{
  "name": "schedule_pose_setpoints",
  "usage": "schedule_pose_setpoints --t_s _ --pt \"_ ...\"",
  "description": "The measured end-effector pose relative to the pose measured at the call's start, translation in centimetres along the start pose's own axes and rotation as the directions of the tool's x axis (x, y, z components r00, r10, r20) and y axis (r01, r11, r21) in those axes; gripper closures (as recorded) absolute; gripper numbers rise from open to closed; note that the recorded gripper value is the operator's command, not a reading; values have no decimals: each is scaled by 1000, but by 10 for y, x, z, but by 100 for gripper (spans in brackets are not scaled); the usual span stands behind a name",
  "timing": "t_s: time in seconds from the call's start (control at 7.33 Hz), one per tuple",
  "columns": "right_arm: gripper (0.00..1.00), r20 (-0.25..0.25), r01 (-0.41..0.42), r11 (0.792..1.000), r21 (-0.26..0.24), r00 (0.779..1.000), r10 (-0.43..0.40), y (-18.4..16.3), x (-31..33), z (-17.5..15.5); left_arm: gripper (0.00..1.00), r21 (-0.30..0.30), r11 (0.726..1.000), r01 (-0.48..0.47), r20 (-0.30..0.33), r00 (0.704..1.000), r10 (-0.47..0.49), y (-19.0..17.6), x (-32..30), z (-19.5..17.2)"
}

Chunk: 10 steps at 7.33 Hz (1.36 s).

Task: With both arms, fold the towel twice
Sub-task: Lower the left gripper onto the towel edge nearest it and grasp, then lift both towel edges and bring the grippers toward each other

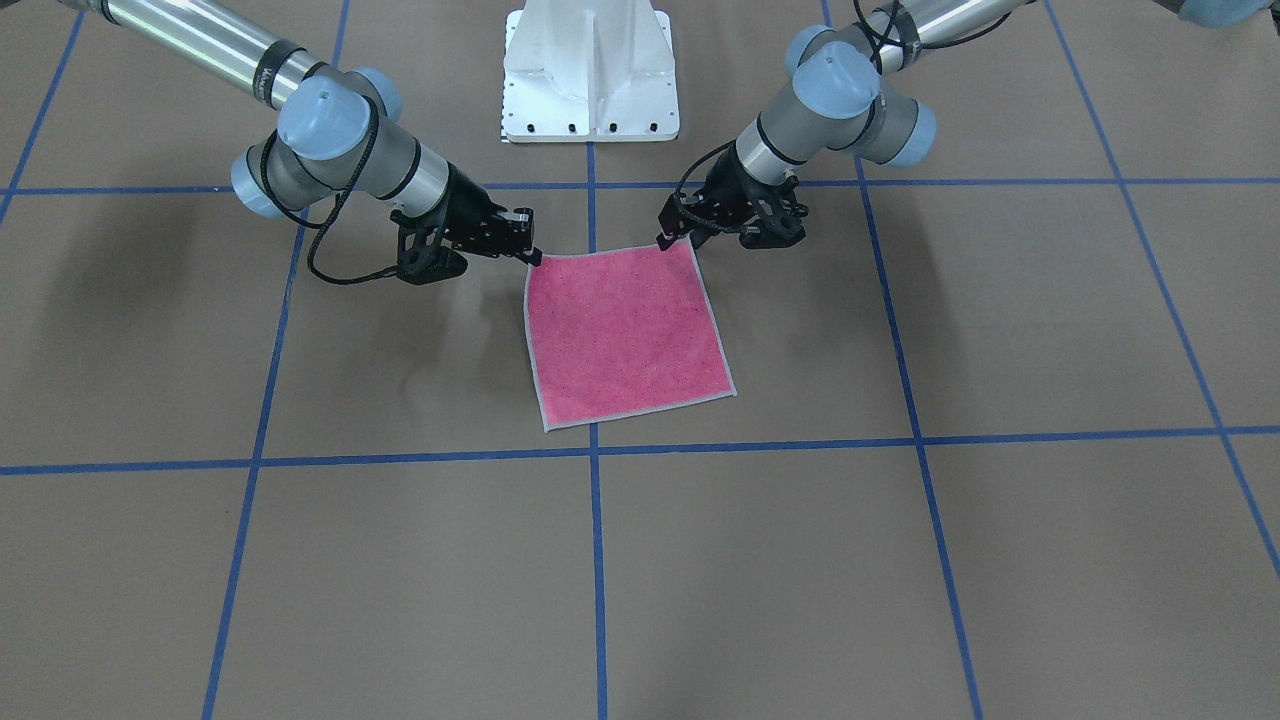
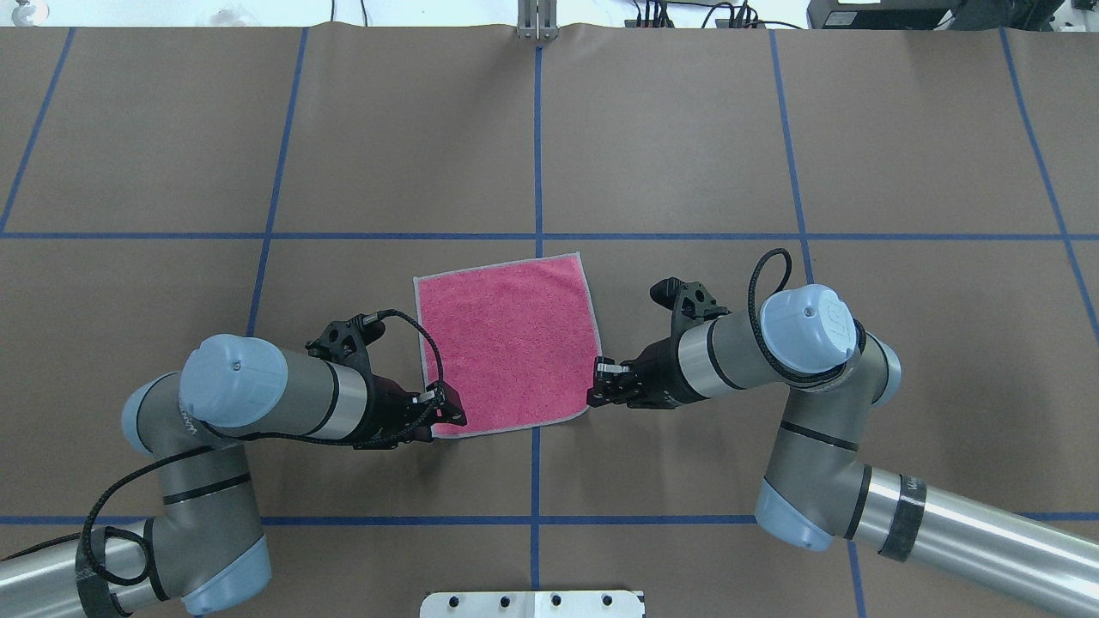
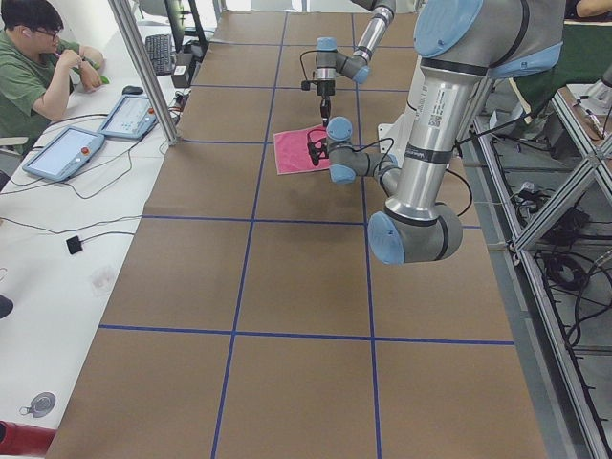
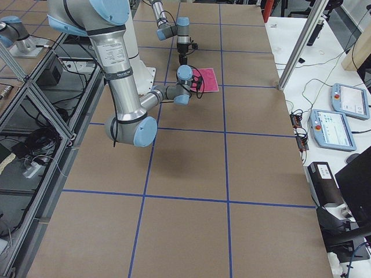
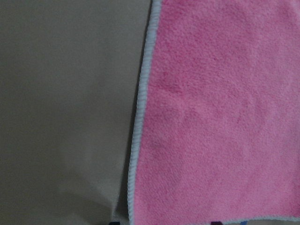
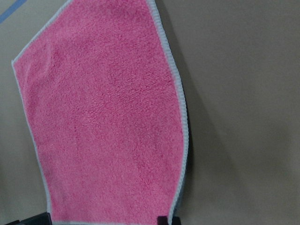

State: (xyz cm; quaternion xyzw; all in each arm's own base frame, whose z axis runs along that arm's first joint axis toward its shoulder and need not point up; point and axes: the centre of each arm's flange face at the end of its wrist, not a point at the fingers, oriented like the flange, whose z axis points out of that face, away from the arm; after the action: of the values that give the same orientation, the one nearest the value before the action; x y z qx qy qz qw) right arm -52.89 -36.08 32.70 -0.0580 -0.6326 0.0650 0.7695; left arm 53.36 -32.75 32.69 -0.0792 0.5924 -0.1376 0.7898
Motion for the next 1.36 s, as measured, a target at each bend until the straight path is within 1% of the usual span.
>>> schedule_pose_setpoints --t_s 0.14,0.41,0.82,1.23,1.36 --pt "100 0 0 1000 0 1000 0 0 0 0 69 0 1000 0 0 1000 0 0 0 0" --pt "100 -1 0 1000 0 1000 0 0 1 0 99 0 1000 1 1 1000 -1 0 0 1" --pt "100 6 3 1000 0 1000 -3 0 -2 -4 100 -1 1000 8 1 1000 -8 0 1 0" --pt "100 32 11 1000 -10 999 -11 9 -5 -24 100 -9 1000 5 -8 1000 -5 3 6 -4" --pt "100 38 2 1000 -12 999 -1 12 -5 -30 100 -20 1000 0 -9 1000 0 3 7 -6"
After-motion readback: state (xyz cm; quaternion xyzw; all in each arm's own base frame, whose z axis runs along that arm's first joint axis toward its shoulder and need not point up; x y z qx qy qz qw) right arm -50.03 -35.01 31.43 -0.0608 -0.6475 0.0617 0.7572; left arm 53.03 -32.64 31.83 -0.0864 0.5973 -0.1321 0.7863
